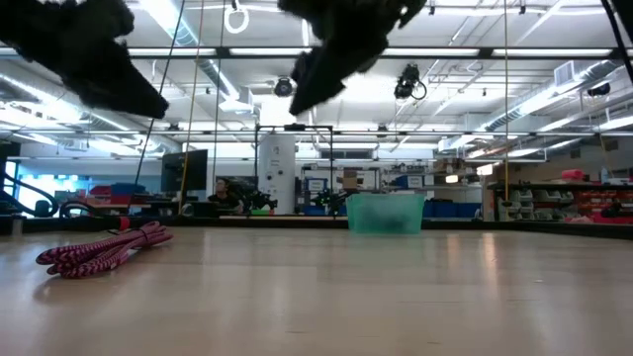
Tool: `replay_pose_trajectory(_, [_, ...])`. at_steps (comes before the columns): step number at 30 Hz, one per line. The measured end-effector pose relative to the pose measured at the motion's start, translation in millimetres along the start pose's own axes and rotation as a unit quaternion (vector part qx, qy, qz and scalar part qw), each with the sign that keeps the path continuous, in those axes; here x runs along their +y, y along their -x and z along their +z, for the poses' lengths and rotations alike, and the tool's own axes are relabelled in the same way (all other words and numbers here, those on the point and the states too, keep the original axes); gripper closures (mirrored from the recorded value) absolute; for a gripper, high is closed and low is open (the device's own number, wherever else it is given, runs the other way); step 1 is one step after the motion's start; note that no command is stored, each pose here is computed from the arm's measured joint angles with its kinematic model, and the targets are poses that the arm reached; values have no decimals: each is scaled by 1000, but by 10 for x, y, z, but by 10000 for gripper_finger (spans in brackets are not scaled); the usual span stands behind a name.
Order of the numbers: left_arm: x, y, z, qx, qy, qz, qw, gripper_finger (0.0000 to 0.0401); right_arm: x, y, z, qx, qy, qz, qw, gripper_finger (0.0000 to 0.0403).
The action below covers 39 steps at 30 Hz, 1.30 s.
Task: Pick and place USB-C Cables
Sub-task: Put the black charger cable into the green bin
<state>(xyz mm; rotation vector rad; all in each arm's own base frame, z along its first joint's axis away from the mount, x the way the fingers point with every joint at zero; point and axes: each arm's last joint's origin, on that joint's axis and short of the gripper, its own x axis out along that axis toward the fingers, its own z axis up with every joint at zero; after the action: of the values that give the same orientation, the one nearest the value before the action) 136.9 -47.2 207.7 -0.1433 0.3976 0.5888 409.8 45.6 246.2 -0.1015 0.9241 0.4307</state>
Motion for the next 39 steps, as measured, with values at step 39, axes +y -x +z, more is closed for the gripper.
replay_pose_trajectory(39, [958,-675,-315,352,158,315,867,233,1280,-246,215,-52,100,29,993,209])
